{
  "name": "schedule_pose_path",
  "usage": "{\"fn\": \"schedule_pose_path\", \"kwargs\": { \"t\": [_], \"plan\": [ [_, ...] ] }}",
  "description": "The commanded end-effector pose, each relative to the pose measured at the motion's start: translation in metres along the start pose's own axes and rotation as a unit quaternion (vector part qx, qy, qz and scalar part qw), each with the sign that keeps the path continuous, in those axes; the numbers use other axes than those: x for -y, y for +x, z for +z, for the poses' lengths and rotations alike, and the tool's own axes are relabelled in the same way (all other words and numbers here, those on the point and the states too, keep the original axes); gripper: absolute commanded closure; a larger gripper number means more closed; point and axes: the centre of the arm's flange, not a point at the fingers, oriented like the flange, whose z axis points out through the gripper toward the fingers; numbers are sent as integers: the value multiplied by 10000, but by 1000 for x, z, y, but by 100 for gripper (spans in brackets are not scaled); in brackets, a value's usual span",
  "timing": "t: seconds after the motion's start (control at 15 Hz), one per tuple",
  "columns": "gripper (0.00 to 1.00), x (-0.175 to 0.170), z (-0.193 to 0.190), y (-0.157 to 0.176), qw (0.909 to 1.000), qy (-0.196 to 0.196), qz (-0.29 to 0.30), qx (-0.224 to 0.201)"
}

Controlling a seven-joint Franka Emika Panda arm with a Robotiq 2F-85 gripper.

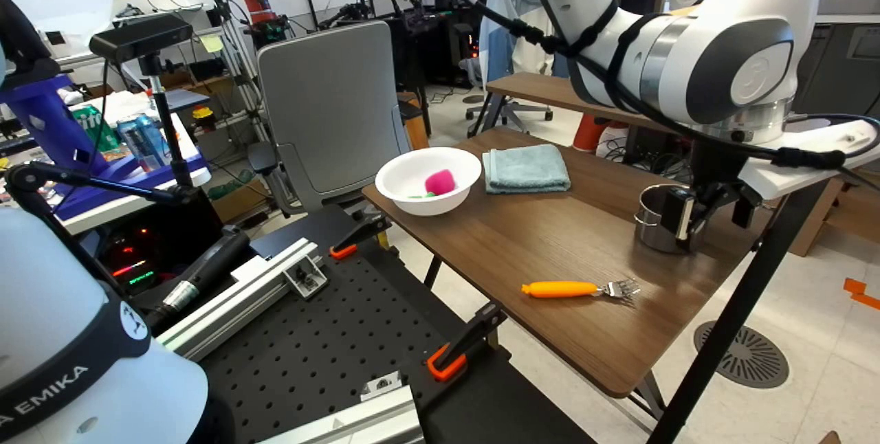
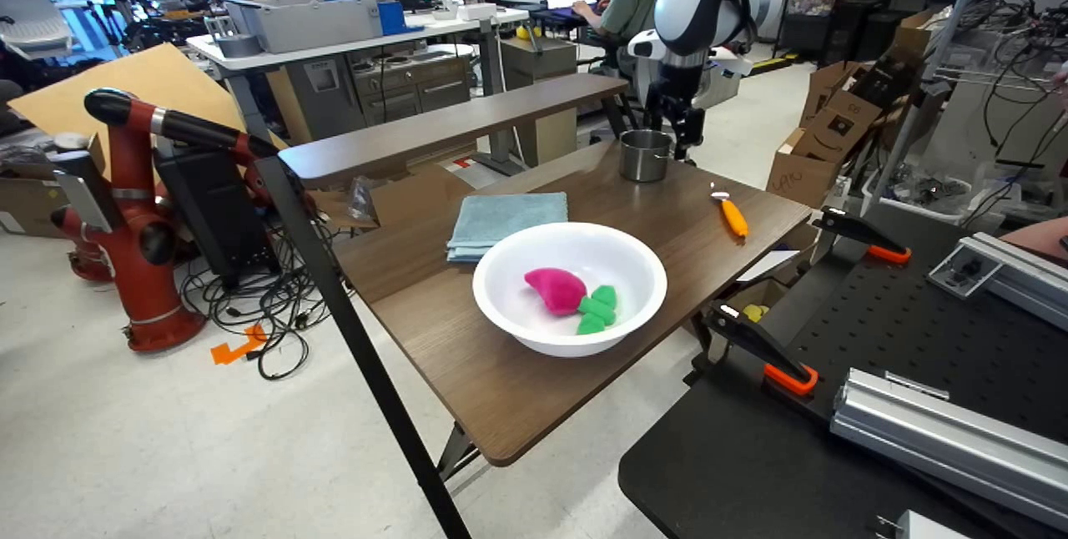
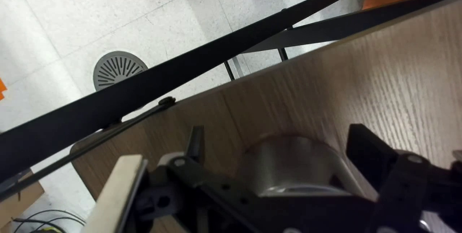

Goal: Move the silver pot to the left

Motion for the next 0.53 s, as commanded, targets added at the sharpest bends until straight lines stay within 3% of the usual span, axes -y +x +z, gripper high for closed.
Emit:
{"fn": "schedule_pose_path", "kwargs": {
  "t": [0.0,0.47],
  "plan": [
    [0,-11,6,15,9993,-104,-267,-233],
    [0,-7,17,53,9975,-19,-614,-350]
  ]
}}
